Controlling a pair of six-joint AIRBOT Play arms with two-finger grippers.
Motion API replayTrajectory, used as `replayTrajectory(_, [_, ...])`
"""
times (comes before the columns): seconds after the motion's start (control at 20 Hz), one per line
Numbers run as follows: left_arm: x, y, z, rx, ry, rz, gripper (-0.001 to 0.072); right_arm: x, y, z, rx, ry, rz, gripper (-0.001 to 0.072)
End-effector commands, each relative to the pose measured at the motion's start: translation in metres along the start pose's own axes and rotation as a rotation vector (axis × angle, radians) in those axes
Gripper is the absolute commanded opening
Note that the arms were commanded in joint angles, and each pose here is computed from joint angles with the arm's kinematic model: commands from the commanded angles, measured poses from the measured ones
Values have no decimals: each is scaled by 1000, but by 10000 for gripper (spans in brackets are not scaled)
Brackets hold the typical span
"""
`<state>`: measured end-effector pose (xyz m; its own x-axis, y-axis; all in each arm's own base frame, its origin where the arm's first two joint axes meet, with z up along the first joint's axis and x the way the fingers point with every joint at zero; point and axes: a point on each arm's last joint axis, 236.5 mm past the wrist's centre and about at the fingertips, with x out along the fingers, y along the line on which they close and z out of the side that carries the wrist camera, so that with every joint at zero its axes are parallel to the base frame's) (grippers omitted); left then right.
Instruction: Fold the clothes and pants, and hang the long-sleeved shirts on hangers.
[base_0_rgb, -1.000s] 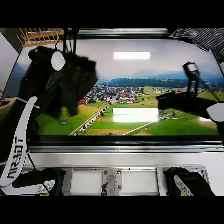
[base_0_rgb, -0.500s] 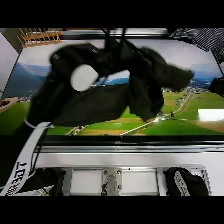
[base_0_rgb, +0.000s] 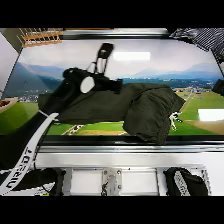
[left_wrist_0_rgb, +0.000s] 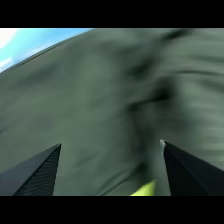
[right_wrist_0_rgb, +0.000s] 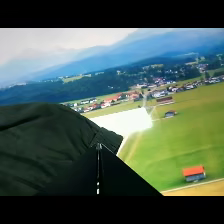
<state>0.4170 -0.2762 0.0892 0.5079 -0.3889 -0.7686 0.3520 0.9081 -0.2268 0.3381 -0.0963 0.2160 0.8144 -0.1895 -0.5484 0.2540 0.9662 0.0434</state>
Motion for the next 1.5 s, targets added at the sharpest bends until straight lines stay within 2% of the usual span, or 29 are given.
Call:
replayTrajectory(0.0, [-10,115,-54,-247,99,163,712,20,2,-29,18,123,17,52])
replayTrajectory(0.05, [-13,144,-76,-305,133,206,713,27,5,-37,30,159,32,53])
replayTrajectory(0.1, [-18,173,-99,-379,163,249,712,35,10,-46,45,196,52,100])
replayTrajectory(0.2, [-28,224,-146,-539,212,330,712,49,18,-61,80,256,89,541])
replayTrajectory(0.25, [-35,245,-168,-618,230,363,712,56,22,-67,95,285,105,600])
replayTrajectory(0.4, [-45,280,-216,-856,247,384,712,72,31,-79,137,343,145,590])
replayTrajectory(0.55, [-40,293,-239,-1054,194,347,712,85,33,-90,157,389,157,591])
replayTrajectory(0.7, [-30,295,-238,-1107,140,314,712,93,32,-98,166,418,154,591])
replayTrajectory(0.95, [-2,283,-248,-1100,206,295,711,104,5,-122,225,508,111,592])
replayTrajectory(1.0, [1,284,-247,-1093,200,297,591,107,-4,-129,245,531,97,592])
replayTrajectory(1.05, [3,286,-244,-1087,181,301,403,111,-12,-135,266,550,83,592])
replayTrajectory(1.15, [2,292,-236,-1078,148,308,107,123,-31,-149,314,585,51,592])
replayTrajectory(1.2, [1,295,-230,-1073,134,308,23,129,-40,-156,337,602,37,592])
replayTrajectory(1.45, [-11,306,-183,-985,56,293,8,177,-79,-199,454,657,-22,592])
